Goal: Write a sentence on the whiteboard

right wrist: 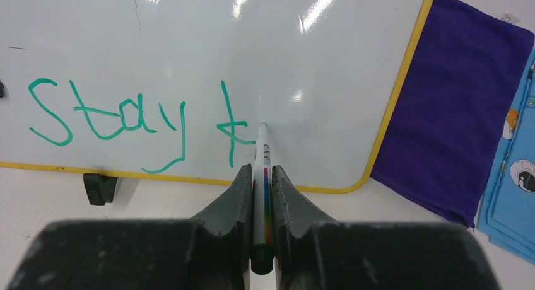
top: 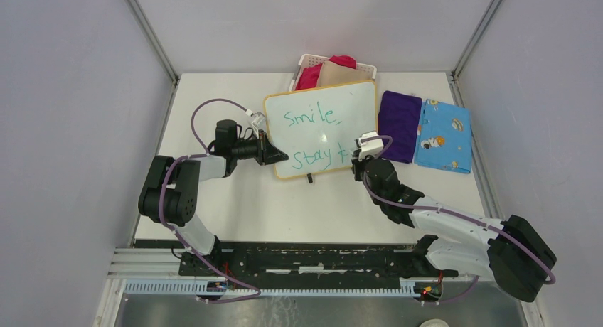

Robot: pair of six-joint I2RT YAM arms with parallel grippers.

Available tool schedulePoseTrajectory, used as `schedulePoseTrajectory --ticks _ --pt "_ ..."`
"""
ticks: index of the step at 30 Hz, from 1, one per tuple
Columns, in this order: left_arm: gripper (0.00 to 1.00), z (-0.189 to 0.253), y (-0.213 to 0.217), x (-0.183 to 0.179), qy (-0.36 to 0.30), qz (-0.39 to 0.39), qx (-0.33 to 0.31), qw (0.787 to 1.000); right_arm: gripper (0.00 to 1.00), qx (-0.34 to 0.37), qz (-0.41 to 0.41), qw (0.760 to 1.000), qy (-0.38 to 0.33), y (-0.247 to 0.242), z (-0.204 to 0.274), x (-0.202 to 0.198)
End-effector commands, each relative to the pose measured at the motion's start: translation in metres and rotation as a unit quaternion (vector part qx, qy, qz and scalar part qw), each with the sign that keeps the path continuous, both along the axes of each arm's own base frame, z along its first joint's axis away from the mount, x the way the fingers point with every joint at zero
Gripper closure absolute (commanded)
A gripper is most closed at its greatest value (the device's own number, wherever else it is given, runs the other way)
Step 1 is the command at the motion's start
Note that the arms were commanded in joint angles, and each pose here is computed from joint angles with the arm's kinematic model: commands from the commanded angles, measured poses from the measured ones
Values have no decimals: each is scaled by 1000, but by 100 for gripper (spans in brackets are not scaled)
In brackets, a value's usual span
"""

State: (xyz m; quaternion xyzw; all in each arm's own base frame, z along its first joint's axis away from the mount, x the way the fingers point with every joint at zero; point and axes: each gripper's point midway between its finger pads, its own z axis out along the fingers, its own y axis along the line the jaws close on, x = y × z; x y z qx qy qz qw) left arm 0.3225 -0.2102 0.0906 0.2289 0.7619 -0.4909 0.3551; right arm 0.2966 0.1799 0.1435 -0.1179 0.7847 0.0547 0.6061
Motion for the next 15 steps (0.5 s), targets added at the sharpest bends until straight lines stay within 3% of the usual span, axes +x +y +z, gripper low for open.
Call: schedulePoseTrajectory --ticks 1,9,15 --pt "98 -46 6 -13 70 20 57 996 100 19 -4 1000 -3 0 3 0" --pt "98 -45 6 -13 70 21 57 996 100 18 -2 1000 9 -5 -9 -8" --pt "98 -45 5 -14 70 20 57 996 100 39 5 999 -6 -1 11 -7"
